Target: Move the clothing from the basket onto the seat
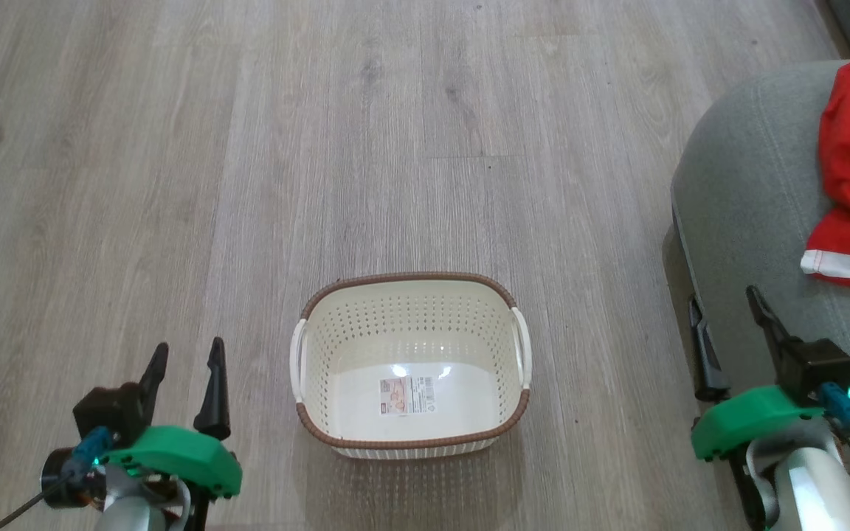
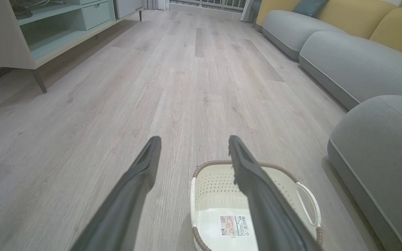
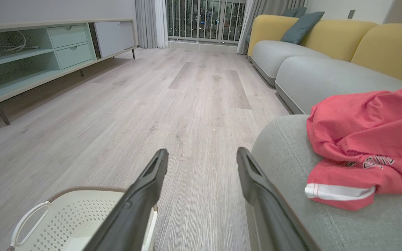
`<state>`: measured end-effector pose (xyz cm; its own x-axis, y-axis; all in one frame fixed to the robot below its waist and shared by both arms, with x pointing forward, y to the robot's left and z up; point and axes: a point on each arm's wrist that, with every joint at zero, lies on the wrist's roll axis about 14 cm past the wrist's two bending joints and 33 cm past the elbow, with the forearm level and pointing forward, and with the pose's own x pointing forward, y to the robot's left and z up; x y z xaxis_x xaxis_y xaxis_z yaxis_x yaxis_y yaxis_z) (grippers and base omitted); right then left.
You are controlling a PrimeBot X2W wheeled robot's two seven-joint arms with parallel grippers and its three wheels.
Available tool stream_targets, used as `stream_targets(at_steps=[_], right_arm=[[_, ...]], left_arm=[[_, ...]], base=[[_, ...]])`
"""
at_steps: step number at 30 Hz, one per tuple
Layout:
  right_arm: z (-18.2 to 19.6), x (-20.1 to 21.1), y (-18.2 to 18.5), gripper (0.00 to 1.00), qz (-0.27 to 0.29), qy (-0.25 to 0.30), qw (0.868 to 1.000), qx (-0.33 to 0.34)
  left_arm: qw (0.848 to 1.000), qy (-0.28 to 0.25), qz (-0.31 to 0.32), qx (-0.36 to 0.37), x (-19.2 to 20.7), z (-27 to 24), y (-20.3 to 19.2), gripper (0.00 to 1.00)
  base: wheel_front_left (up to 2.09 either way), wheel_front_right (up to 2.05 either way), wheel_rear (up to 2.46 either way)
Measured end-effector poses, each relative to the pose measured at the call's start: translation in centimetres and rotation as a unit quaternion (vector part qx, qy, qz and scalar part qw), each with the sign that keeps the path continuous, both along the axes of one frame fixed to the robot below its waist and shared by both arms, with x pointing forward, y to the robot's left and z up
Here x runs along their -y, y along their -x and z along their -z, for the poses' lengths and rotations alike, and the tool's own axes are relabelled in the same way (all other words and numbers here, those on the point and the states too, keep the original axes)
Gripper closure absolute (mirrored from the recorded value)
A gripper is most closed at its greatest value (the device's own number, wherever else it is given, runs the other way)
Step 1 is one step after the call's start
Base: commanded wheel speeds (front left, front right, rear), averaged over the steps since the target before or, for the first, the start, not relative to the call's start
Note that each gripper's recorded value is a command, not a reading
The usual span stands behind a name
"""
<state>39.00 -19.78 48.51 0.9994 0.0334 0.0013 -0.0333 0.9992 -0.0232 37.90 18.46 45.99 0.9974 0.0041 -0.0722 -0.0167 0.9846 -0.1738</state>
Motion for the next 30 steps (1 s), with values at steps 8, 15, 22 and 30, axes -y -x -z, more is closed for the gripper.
stream_targets(at_steps=[8, 15, 22, 30], right_arm=[[1.3, -0.6, 0.1, 1.00, -0.005, -0.006, 1.000, -0.019], [5.1, -0.4, 2.1, 1.00, 0.004, -0.026, 0.996, -0.085], [4.8, -0.1, 2.0, 1.00, 0.017, -0.068, 0.994, -0.083], [4.5, 0.1, 1.9, 1.00, 0.031, -0.116, 0.990, -0.080]], left_arm=[[1.000, 0.000, 0.001, -0.014, -0.1, 0.9, 0.3, 1.00], [0.997, 0.016, -0.007, -0.079, -0.2, 4.7, 2.7, 1.00], [0.995, 0.053, -0.019, -0.078, -0.4, 4.4, 2.5, 1.00], [0.992, 0.095, -0.032, -0.078, -0.5, 4.2, 2.4, 1.00]], base=[[0.00, 0.00, 0.00], [0.00, 0.00, 0.00], [0.00, 0.00, 0.00], [0.00, 0.00, 0.00]])
